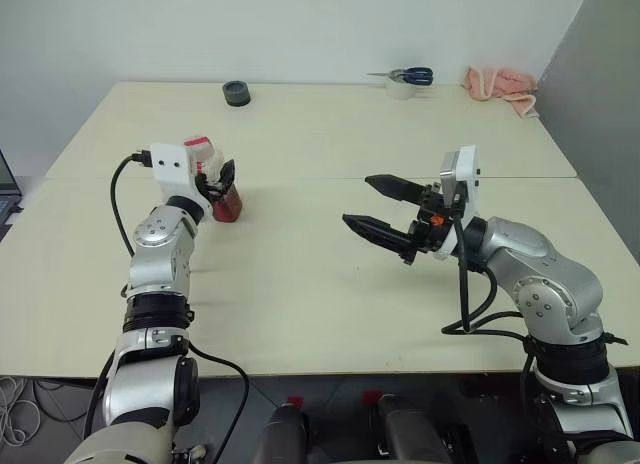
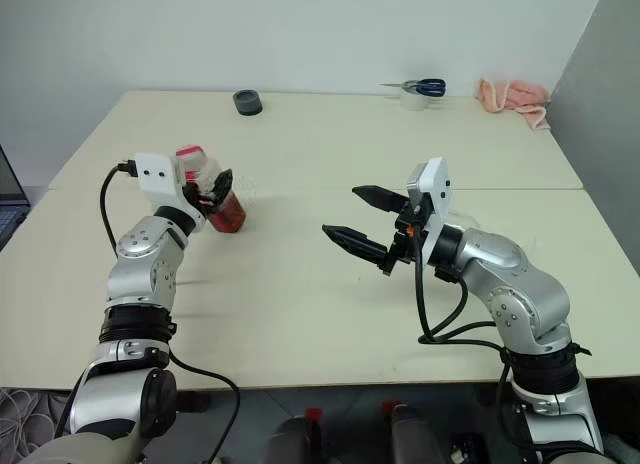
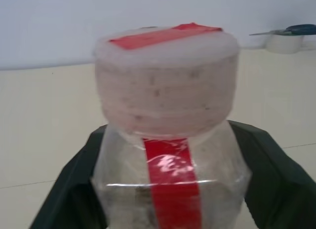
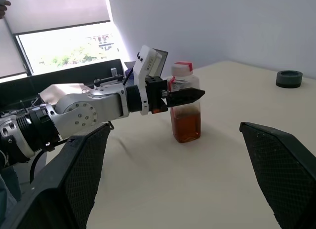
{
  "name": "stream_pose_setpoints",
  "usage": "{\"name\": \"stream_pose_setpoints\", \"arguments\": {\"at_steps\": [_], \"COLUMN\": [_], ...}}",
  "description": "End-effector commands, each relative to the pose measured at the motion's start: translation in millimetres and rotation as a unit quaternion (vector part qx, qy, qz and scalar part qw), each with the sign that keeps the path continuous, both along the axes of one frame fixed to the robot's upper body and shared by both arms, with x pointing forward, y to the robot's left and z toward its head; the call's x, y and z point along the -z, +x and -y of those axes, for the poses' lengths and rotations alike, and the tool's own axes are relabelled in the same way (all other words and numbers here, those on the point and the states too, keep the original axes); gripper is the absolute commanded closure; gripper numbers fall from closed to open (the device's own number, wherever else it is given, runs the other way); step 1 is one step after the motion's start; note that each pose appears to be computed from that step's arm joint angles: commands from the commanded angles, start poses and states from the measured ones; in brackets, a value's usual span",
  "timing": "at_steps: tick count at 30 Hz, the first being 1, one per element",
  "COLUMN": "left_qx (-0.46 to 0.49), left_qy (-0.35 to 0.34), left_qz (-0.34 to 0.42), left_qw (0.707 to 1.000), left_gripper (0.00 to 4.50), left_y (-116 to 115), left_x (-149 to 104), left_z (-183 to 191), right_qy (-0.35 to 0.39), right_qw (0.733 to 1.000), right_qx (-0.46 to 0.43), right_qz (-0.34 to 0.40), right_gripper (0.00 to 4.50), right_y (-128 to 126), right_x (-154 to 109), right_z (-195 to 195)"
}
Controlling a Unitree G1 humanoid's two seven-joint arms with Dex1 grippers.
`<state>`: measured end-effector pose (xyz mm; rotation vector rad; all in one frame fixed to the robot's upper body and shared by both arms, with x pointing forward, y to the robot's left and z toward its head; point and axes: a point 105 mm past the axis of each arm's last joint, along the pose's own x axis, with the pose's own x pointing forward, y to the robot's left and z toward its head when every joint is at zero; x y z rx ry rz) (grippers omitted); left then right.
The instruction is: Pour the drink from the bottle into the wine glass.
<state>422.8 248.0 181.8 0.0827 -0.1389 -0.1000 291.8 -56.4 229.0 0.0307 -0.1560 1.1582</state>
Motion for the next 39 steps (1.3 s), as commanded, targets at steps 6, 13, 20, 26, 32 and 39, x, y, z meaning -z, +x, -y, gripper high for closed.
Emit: {"name": "stream_pose_setpoints", "arguments": {"at_steps": [6,13,20,26,32,39], "left_qx": [0.000,0.071,0.321,0.424,0.438,0.444], "left_qy": [0.001,0.009,0.051,0.049,0.056,0.068], "left_qz": [0.036,0.027,-0.004,-0.001,-0.002,-0.008], "left_qw": [0.999,0.997,0.946,0.904,0.897,0.893], "left_gripper": [2.70,2.70,2.70,2.70,2.70,2.70], "left_y": [-0.9,-5.1,-48.1,-75.6,-78.7,-78.9], "left_x": [-20.6,-37.7,-51.5,-60.8,-57.7,-51.9], "left_z": [0.5,35.9,136.0,169.2,172.2,175.8], "right_qy": [0.011,0.000,-0.006,0.004,0.017,0.025], "right_qw": [1.000,0.999,0.998,0.998,0.998,0.998], "right_qx": [0.000,0.018,0.040,0.032,0.043,0.039], "right_qz": [0.024,0.039,0.048,0.047,0.041,0.035], "right_gripper": [0.00,0.00,0.00,0.00,0.00,0.00], "right_y": [-3.3,10.7,33.6,33.3,35.0,31.7], "right_x": [-11.4,-24.0,-45.4,-48.4,-49.1,-48.6], "right_z": [2.0,0.4,-13.3,-31.8,-34.2,-38.9]}}
